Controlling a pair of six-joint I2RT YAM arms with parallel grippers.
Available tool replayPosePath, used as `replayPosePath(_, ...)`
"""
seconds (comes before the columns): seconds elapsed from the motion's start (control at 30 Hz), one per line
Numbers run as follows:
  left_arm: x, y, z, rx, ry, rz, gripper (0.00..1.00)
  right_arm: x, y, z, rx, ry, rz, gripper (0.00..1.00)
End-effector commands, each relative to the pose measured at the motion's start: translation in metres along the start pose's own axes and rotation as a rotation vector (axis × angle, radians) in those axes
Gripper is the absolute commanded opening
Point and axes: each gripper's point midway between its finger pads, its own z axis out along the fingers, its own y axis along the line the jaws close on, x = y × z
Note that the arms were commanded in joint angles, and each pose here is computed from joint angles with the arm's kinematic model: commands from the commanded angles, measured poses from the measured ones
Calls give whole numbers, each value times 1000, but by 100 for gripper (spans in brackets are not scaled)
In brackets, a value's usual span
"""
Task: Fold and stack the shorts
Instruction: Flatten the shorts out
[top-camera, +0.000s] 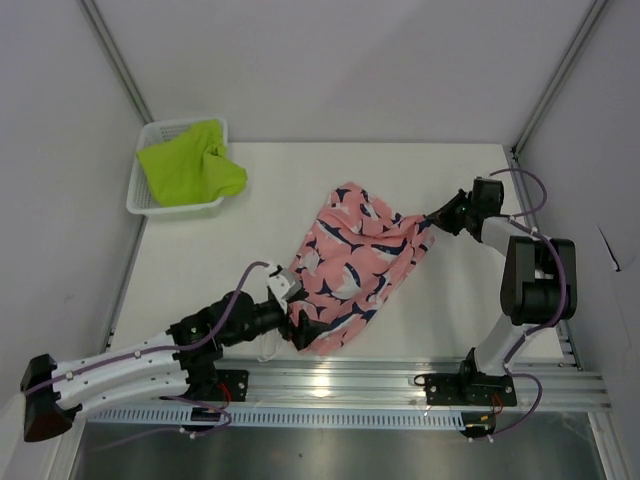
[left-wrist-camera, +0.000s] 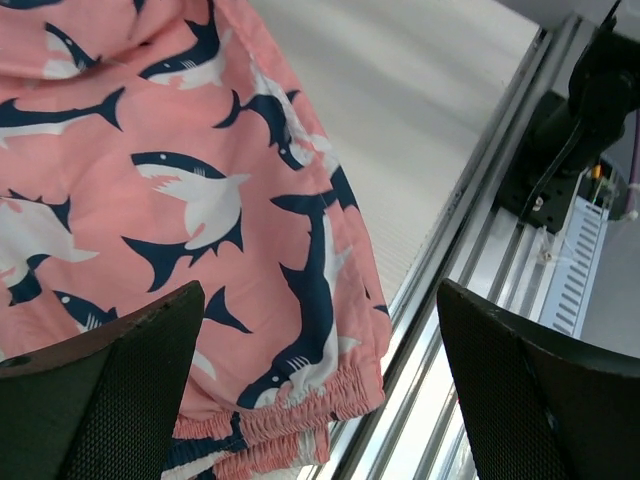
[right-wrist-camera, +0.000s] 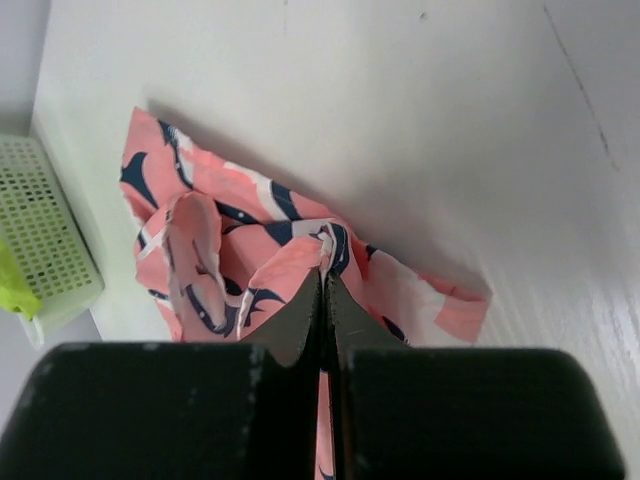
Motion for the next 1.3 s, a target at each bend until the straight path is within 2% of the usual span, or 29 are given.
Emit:
replayPosePath(0.0, -25, -17, 11, 20, -38, 80, 99, -28, 7, 14, 4, -50, -5, 0)
replayPosePath(0.3, 3, -36, 52, -79, 162, 287, 99, -53, -6, 41, 76, -32, 42, 0)
replayPosePath(0.4, 13, -39, 56, -125, 245, 310, 97, -56, -12, 49, 103, -27, 39, 0)
replayPosePath(0.43, 3, -50, 63, -121, 243, 304, 97, -56, -16, 52, 112, -23, 43, 0)
replayPosePath(0.57, 3, -72, 72, -157, 305, 296, 94, -54, -22, 56, 122, -18, 55, 0)
replayPosePath(0.6, 16, -70, 68, -182, 373, 335, 93, -53, -22, 57, 121, -13, 56, 0)
replayPosePath(0.7, 17, -71, 77, -277, 443, 372, 89, -51, -24, 57, 123, -11, 62, 0)
replayPosePath(0.83, 47, -63, 85, -332, 545, 408, 86, -51, -23, 56, 119, -10, 58, 0)
replayPosePath(1.1, 73, -52, 79, -405, 672, 422, 85, -49, -25, 57, 117, -3, 61, 0)
replayPosePath(1.2, 77, -45, 78, -432, 687, 411, 80, -47, -25, 58, 116, -1, 65, 0)
replayPosePath(1.27, 81, -41, 78, -442, 693, 399, 72, -48, -26, 58, 114, -2, 67, 0)
